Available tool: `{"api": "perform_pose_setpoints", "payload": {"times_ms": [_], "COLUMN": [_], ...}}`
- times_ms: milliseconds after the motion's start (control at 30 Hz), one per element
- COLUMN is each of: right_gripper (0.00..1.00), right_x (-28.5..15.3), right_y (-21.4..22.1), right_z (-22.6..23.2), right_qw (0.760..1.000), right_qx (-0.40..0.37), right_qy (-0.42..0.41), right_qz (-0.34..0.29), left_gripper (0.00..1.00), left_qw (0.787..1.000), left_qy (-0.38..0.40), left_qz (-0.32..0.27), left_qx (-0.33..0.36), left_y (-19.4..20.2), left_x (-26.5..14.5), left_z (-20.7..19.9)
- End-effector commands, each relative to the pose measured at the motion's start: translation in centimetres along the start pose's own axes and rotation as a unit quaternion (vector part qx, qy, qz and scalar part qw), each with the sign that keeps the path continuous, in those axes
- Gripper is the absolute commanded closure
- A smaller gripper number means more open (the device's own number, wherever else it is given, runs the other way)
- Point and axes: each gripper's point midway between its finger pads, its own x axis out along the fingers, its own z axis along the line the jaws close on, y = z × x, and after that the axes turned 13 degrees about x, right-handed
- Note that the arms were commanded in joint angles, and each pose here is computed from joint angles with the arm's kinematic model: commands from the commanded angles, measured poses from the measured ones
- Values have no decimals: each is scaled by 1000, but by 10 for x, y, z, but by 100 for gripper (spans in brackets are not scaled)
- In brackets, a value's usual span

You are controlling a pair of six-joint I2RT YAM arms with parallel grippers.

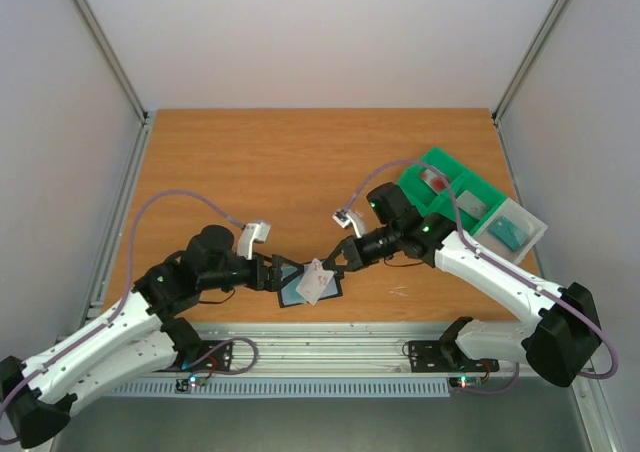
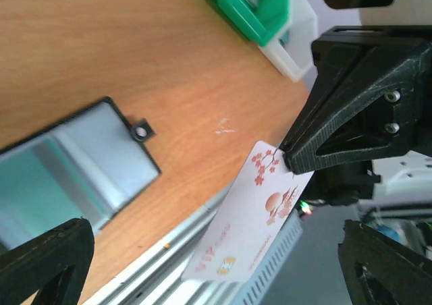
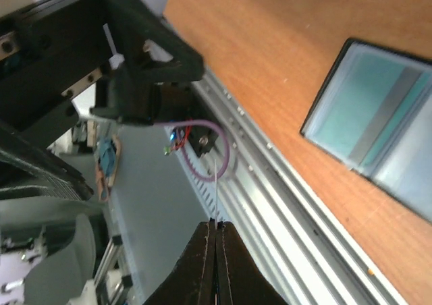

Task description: Take the credit cards out of the card holder

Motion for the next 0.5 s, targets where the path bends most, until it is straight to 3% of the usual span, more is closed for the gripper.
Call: {"api": "perform_pose_setpoints", "payload": {"times_ms": [0, 200, 467], "right_gripper": [99, 99, 99], "right_x": [-8, -31, -83], "right_y": [-35, -77, -121], "right_z": [-7, -51, -104], "right_qw": [995, 973, 913], "right_qx": [17, 91, 160], "right_qy": [36, 93, 164], "right_qz": [-93, -192, -337], "left_gripper": [1, 1, 1], "left_qw": [995, 985, 977], "left_qy": [-99, -161, -205], "left_qz": [-28, -48, -41], "left_qx": [18, 34, 51], "left_y": [-12, -17, -15], "left_x": [-21, -32, -35], "left_z": [24, 44, 60]}}
